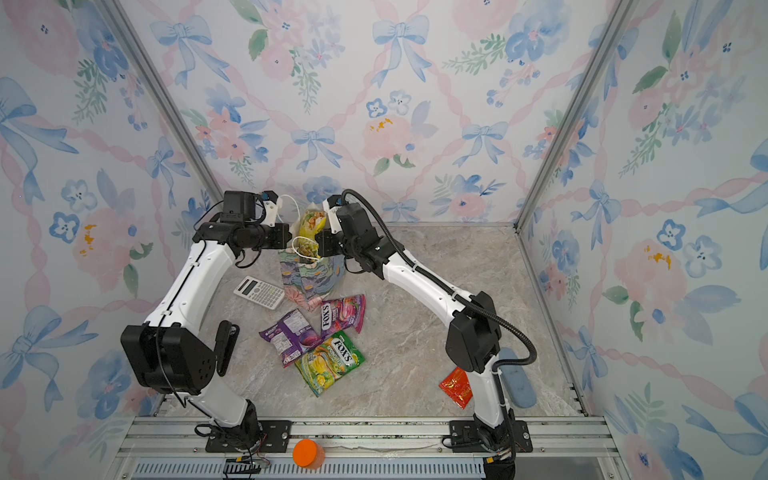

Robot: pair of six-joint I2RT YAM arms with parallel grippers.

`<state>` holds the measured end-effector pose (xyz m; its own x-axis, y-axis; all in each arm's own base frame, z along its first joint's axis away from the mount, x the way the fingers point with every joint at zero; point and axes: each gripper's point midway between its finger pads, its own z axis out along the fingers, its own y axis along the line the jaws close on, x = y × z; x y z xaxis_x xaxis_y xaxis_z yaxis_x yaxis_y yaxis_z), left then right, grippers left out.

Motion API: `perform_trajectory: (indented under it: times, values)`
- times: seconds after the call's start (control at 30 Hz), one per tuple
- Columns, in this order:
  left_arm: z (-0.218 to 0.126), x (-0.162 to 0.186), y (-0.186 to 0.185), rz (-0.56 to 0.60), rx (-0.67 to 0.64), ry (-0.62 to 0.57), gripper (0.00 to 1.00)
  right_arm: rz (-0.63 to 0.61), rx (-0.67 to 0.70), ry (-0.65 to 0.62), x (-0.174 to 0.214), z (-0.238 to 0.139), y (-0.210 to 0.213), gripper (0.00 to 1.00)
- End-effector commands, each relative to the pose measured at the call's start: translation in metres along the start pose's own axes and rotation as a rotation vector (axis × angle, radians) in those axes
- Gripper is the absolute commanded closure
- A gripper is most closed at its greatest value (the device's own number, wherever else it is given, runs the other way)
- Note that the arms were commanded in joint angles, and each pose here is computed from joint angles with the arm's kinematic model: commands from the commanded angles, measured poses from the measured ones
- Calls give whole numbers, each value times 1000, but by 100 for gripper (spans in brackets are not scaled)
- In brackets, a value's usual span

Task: Place the snacks into the paper bag
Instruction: 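Lower the yellow chips bag into the paper bag and open the right gripper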

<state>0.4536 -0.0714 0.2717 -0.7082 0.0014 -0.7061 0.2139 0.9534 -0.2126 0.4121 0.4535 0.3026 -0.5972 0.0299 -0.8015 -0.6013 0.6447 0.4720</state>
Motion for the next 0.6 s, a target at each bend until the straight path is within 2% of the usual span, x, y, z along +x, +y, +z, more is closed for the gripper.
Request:
perform_trajectory:
  times: [0.0, 0.17, 0.2, 0.23, 0.33, 0.4, 0.47, 0.57]
  values:
    - [-4, 6, 3, -9, -11, 12, 100, 15, -65, -31, -10, -18, 20, 100]
    - [-4, 6, 3, -9, -9, 12, 100, 47, -75, -11, -3, -14, 16, 100]
    - [-4, 6, 2, -9, -8, 12, 100, 51, -75, -10, -3, -14, 16, 96]
    - [-4, 5, 3, -9, -10, 10, 100, 51, -73, -13, -5, -14, 16, 89]
    - [-5, 5, 3, -7, -12, 10, 100, 38, -56, -20, -12, -19, 14, 52]
    - [-5, 5, 3, -7, -11, 8, 100, 23, -46, -32, -21, -25, 12, 33]
    - [-6, 5, 3, -6, -14, 6, 100, 15, -43, -55, -31, -33, 12, 19]
    - [-6, 4, 3, -6, -15, 5, 100, 14, -35, -83, -42, -42, 11, 8]
